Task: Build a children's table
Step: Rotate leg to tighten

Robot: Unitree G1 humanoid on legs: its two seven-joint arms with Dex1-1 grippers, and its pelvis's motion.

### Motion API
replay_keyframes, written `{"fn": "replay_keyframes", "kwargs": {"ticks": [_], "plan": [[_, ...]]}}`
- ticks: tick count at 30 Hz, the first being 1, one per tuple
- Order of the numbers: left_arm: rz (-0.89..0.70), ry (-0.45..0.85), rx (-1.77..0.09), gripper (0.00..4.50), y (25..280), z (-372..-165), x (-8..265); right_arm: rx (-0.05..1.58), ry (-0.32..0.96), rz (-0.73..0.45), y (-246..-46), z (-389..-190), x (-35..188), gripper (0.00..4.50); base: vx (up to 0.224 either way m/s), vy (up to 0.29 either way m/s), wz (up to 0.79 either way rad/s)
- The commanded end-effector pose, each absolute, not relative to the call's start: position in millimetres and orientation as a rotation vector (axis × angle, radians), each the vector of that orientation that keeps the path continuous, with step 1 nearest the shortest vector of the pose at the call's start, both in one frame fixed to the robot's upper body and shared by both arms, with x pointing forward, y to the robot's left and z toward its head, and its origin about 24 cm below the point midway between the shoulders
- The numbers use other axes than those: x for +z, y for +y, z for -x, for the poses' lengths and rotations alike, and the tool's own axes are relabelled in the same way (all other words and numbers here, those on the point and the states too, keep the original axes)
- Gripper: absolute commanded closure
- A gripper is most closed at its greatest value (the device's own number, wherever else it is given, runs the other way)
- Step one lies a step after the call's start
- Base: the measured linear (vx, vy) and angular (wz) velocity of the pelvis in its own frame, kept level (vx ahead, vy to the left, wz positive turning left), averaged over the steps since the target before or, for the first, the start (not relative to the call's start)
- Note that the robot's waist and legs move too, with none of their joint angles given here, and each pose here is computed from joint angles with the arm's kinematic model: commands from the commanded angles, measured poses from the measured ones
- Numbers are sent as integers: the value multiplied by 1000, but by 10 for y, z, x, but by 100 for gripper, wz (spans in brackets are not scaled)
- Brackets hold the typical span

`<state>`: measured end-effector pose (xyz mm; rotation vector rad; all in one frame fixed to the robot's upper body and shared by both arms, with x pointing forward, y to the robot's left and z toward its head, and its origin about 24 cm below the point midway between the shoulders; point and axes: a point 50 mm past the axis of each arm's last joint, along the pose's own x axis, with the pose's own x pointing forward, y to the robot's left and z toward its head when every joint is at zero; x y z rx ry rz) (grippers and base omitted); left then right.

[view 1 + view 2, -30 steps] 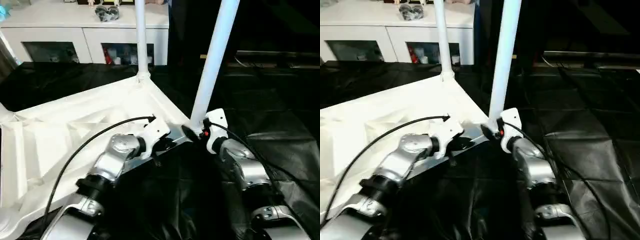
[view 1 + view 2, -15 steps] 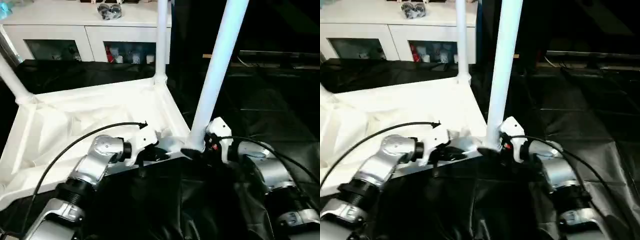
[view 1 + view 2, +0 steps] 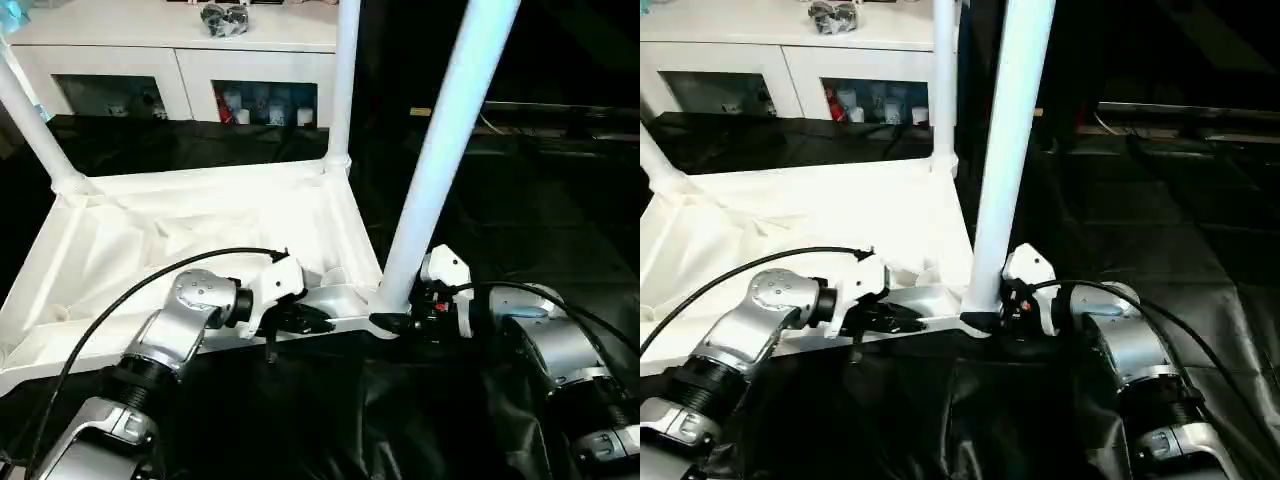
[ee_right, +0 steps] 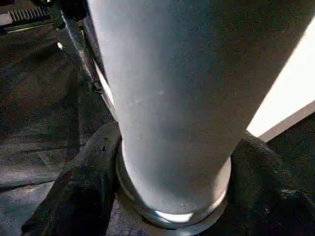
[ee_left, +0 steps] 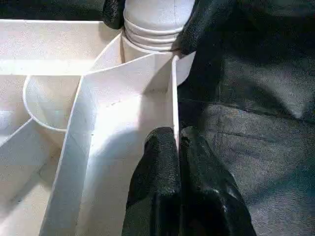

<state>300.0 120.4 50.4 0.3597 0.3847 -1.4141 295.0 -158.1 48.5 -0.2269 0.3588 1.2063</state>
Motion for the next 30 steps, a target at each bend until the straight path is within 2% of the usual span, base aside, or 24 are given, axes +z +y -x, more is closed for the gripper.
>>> {"fn": "replay_keyframes", "kwargs": {"ticks": [1,5,6,7,9,11,12,14,15,19,21,25,26,30], "plan": [[-332,289,-1459,450,1047,-2993,618,1315,393,190,-1401,-2827,373,175,0,0,0],[-335,277,-1381,450,997,-3047,609,1251,401,159,-1346,-2835,306,177,0,0,0],[-336,273,-1278,450,934,-3121,592,1109,388,132,-1279,-2922,248,178,0,0,0],[-336,272,-1270,450,929,-3126,591,1099,387,130,-1274,-2928,244,178,0,0,0],[-322,267,-1195,450,820,-3172,584,943,386,90,-1197,-3032,192,178,0,0,0],[-320,261,-1180,450,771,-3176,586,892,386,77,-1165,-3066,177,178,0,0,0],[-310,251,-1154,450,626,-3181,600,781,382,27,-1043,-3155,167,178,0,0,0],[-308,246,-1143,450,582,-3183,607,752,379,11,-999,-3179,167,178,0,0,0],[-314,238,-1130,450,479,-3183,619,681,364,-20,-867,-3244,198,178,0,0,0],[-314,225,-1146,450,394,-3171,639,712,317,-10,-680,-3244,257,178,0,0,0],[-321,215,-1174,450,393,-3153,642,744,313,-20,-678,-3226,264,122,0,0,0],[-323,224,-1189,450,471,-3142,624,740,320,-18,-821,-3235,245,72,0,0,0],[-323,225,-1190,450,488,-3141,623,739,319,-15,-841,-3239,245,72,0,0,0],[-325,224,-1225,450,642,-3124,630,801,292,56,-995,-3236,283,32,0,0,0]]}}
